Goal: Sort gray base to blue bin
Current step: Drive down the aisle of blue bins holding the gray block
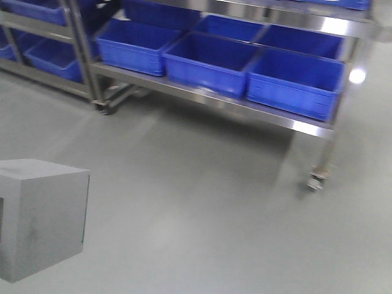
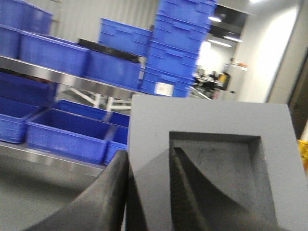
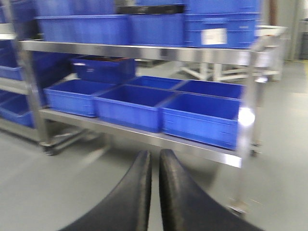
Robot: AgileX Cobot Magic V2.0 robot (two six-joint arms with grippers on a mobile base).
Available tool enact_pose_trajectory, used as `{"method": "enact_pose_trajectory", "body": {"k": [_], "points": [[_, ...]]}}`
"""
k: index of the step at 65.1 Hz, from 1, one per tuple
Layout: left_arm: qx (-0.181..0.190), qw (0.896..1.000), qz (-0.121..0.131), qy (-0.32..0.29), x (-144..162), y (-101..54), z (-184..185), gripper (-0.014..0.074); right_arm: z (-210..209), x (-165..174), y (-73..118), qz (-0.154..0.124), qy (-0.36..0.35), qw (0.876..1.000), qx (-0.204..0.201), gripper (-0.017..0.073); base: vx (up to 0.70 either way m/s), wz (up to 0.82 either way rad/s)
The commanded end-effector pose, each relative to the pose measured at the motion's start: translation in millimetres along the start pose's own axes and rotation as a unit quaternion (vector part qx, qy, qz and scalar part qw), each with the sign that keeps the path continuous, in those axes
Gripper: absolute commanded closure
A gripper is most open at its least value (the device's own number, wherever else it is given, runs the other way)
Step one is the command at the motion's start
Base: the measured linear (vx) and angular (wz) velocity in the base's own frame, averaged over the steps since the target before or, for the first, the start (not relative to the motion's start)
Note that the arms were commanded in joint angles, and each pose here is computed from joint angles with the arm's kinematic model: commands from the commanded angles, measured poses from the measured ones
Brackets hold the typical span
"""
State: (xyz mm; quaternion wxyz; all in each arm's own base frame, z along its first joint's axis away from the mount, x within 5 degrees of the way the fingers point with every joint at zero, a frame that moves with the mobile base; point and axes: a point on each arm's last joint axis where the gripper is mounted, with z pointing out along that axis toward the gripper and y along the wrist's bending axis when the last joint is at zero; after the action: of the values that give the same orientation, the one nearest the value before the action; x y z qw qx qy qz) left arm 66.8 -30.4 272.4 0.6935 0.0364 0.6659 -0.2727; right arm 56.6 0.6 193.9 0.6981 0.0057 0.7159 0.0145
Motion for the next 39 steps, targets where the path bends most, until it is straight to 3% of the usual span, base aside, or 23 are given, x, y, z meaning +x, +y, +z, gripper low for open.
{"method": "enact_pose_trajectory", "body": {"k": [1, 39], "points": [[0.013, 0.998, -0.007, -0.063, -18.8, -4.6, 0.7, 0.0590, -1.1, -8.8, 0.4, -0.007, -0.045, 0.999, -0.002, 0.0564, 0.25, 0.72], [0.013, 0.998, -0.007, -0.063, -18.8, -4.6, 0.7, 0.0590, -1.1, -8.8, 0.4, -0.007, -0.045, 0.999, -0.002, 0.0564, 0.29, 0.57]]}}
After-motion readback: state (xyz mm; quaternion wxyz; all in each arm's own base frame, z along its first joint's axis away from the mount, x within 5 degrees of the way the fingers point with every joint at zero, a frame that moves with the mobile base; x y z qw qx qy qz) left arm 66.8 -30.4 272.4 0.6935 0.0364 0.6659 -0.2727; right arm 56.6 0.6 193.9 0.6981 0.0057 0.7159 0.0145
